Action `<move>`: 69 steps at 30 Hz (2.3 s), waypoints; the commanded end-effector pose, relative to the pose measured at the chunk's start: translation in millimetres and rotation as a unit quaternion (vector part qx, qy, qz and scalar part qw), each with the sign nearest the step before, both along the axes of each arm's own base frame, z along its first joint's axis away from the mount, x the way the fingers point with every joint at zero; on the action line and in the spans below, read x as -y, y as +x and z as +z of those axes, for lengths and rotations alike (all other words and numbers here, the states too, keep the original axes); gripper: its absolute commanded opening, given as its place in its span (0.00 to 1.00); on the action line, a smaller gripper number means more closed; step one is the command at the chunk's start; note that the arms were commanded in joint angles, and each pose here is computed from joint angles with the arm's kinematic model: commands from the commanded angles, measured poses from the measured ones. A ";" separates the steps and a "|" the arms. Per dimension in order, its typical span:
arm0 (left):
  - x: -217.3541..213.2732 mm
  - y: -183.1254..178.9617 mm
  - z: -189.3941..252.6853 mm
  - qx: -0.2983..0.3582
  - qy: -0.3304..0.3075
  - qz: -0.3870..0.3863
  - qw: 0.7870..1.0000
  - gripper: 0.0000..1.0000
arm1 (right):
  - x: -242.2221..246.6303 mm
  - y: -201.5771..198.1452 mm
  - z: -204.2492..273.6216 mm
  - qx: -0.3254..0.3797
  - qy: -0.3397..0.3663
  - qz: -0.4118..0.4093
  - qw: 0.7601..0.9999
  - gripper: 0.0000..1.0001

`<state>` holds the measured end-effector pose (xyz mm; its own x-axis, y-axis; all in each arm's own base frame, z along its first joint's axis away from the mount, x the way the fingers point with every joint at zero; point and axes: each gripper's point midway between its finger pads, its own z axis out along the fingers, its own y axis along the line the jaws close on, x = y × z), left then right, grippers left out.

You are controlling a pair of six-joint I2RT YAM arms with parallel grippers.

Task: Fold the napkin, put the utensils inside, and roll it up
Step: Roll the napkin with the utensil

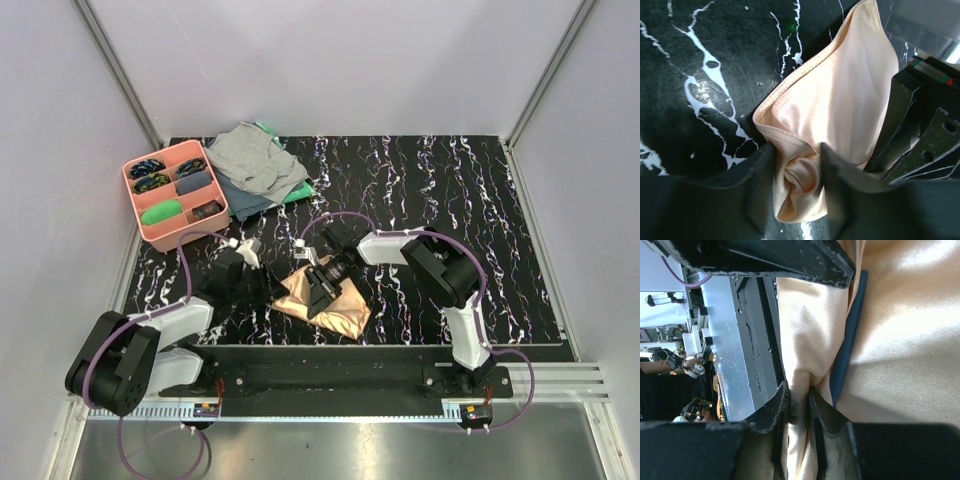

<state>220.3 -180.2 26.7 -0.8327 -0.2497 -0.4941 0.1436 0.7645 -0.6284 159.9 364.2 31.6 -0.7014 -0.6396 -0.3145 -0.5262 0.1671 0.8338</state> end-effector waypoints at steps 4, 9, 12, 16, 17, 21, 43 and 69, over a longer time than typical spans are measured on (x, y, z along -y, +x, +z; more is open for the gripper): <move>7.6 -0.5 6.6 0.013 -0.007 -0.033 0.999 0.09 | 4.5 17.0 -1.5 0.014 -0.010 -0.015 1.000 0.26; -1.2 -8.8 -1.5 -0.018 0.018 -0.024 0.999 0.00 | 6.7 34.7 14.9 0.063 -0.041 -0.042 0.996 0.45; -8.2 -11.8 -7.7 -0.054 0.041 -0.007 0.998 0.00 | 7.8 43.0 35.8 0.105 -0.050 -0.060 0.991 0.59; -8.7 -12.2 -8.1 -0.084 0.049 0.001 0.995 0.00 | 5.2 38.9 57.2 0.220 -0.078 -0.069 0.970 0.67; -9.1 -13.0 -9.0 -0.090 0.050 0.003 0.995 0.00 | 5.4 38.6 53.5 0.255 -0.091 -0.074 0.960 0.68; -8.2 -13.2 -11.4 -0.110 0.054 0.003 0.992 0.00 | 10.5 52.9 44.2 0.440 -0.157 -0.132 0.874 0.70; 0.1 -13.1 -5.8 -0.114 0.044 -0.025 0.992 0.00 | 3.9 14.8 -20.1 0.556 -0.202 -0.024 0.806 0.43; -15.3 -8.6 48.2 0.062 -0.011 0.036 0.997 0.73 | -1.4 -21.6 -13.7 0.129 -0.059 0.014 0.990 0.32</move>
